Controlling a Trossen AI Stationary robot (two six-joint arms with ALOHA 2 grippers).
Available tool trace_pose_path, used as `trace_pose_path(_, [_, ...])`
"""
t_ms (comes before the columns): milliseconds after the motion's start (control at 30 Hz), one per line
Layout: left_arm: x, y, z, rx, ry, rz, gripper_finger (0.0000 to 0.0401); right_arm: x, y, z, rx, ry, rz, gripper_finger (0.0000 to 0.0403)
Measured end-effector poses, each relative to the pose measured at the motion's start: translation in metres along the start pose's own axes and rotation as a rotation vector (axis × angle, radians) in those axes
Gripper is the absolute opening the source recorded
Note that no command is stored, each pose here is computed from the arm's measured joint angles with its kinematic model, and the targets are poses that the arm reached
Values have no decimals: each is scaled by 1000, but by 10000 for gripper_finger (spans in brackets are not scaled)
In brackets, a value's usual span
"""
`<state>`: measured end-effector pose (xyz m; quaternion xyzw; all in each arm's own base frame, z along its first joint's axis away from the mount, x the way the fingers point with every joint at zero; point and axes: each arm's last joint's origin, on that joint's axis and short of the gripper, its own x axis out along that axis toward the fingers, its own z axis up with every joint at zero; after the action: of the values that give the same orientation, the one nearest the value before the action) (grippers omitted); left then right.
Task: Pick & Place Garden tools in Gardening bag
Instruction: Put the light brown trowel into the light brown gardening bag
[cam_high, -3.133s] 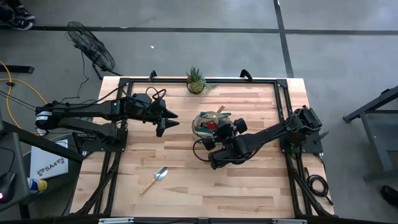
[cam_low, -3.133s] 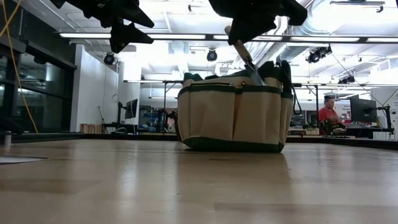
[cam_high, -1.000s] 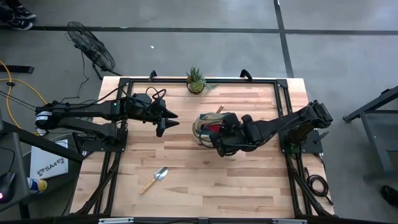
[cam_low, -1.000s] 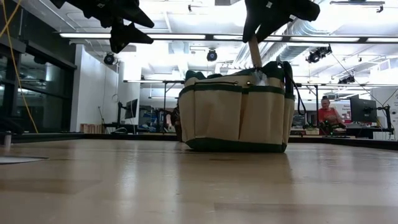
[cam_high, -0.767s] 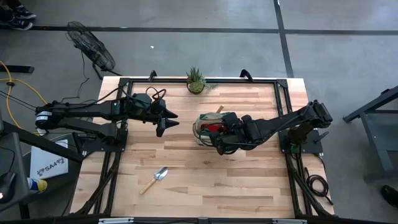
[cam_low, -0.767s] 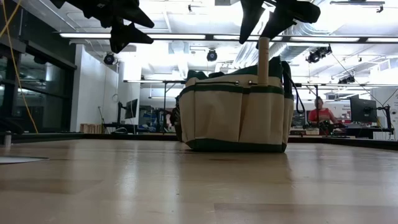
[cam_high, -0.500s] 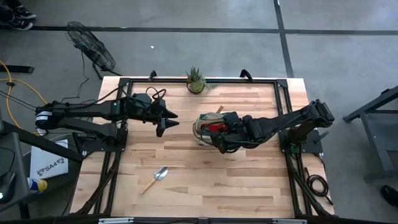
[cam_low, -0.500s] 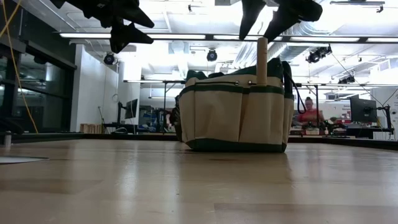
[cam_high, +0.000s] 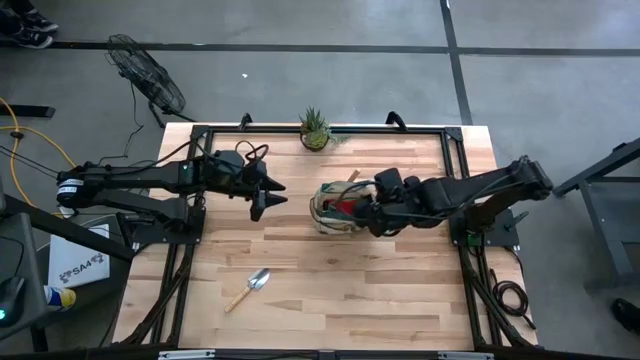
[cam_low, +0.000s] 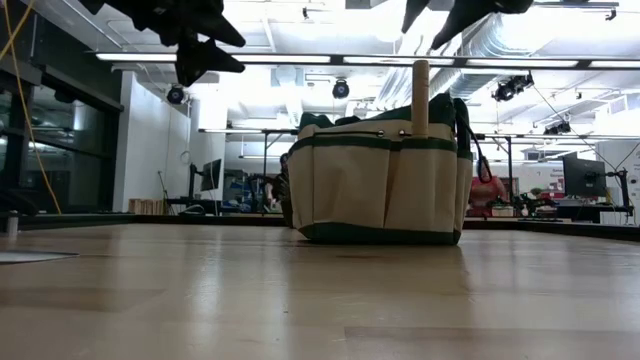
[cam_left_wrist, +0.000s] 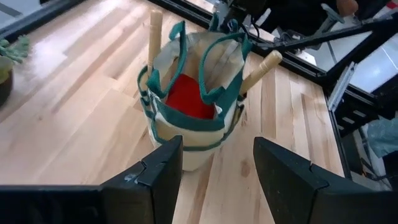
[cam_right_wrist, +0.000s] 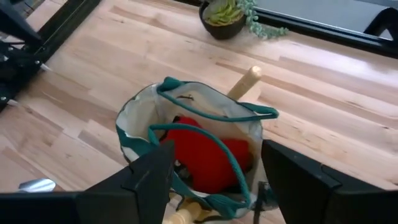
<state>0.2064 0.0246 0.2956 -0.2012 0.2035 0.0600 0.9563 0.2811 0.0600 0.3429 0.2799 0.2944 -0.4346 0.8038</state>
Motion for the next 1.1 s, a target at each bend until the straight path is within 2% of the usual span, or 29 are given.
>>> trace_pose_path(167, [0, 1, -8, -15, 97, -22, 191, -4, -10, 1, 14, 19, -44, 232])
trace_pose_path(367, [-3, 4, -21, -97, 254, -44, 191, -5, -18, -1, 33, 45, -118, 232])
trace_pose_path(767, [-13, 10, -46, -261, 555, 13, 191, -7, -28, -2, 90, 50, -201, 232])
trace_pose_path(900, [-19, 10, -56, -321, 675, 52, 191, -7, -32, -3, 56, 56, -237, 232])
trace_pose_path(1100, [-25, -8, -72, -398, 797, 112, 191, -8, -37, -2, -132, 72, -281, 232])
